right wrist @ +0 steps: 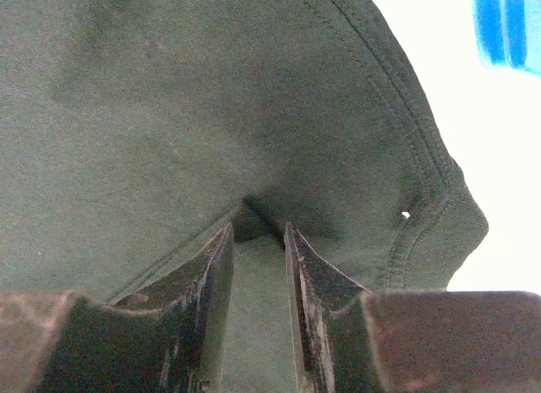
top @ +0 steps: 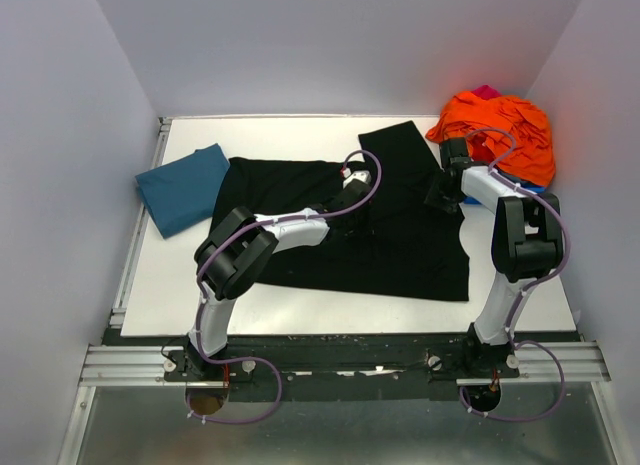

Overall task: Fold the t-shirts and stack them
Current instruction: Fold the flattened tshirt in 1/3 of the way

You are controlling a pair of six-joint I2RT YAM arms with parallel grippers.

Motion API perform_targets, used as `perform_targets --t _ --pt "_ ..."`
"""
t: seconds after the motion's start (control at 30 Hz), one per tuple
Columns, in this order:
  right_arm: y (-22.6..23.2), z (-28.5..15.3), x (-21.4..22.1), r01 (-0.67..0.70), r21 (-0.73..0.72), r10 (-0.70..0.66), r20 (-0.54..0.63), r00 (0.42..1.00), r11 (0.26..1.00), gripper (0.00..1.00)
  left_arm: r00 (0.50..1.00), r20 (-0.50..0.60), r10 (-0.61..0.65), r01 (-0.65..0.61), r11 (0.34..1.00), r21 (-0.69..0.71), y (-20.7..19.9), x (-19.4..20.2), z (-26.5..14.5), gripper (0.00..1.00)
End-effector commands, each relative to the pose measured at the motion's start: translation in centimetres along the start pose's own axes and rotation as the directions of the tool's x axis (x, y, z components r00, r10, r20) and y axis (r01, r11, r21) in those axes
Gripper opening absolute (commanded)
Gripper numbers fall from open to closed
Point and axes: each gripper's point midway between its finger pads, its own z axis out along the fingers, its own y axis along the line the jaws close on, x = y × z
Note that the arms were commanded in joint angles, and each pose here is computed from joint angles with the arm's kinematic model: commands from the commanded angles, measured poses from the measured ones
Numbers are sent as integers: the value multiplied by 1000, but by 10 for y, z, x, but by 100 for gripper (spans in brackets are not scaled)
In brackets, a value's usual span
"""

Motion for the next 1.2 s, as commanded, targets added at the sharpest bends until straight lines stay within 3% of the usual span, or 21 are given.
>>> perform_targets --t 0.0,0.47,0.57,0.77,0.97,1.1,1.17 --pt "-3 3 6 -3 28 4 -35 999 1000 39 999 31 21 -22 999 31 -12 -11 -14 0" --pt "8 8 7 41 -5 -41 -118 992 999 44 998 30 56 -58 997 49 -16 -14 -17 0" --pt "12 8 8 35 -17 -37 -133 990 999 30 997 28 66 -67 997 49 -17 -15 -17 0" --pt "5 7 5 22 20 -20 -109 994 1000 15 997 18 74 -75 996 52 -17 -13 -15 0" --pt "-2 4 0 37 56 -32 -81 996 998 14 996 24 81 -82 995 50 -18 -15 -15 0" --pt "-1 0 0 45 39 -42 -75 996 998 25 996 24 84 -85 995 50 -19 -16 -13 0" --pt "1 -2 1 45 26 -43 -75 996 999 26 996 27 84 -85 995 46 -19 -17 -13 0"
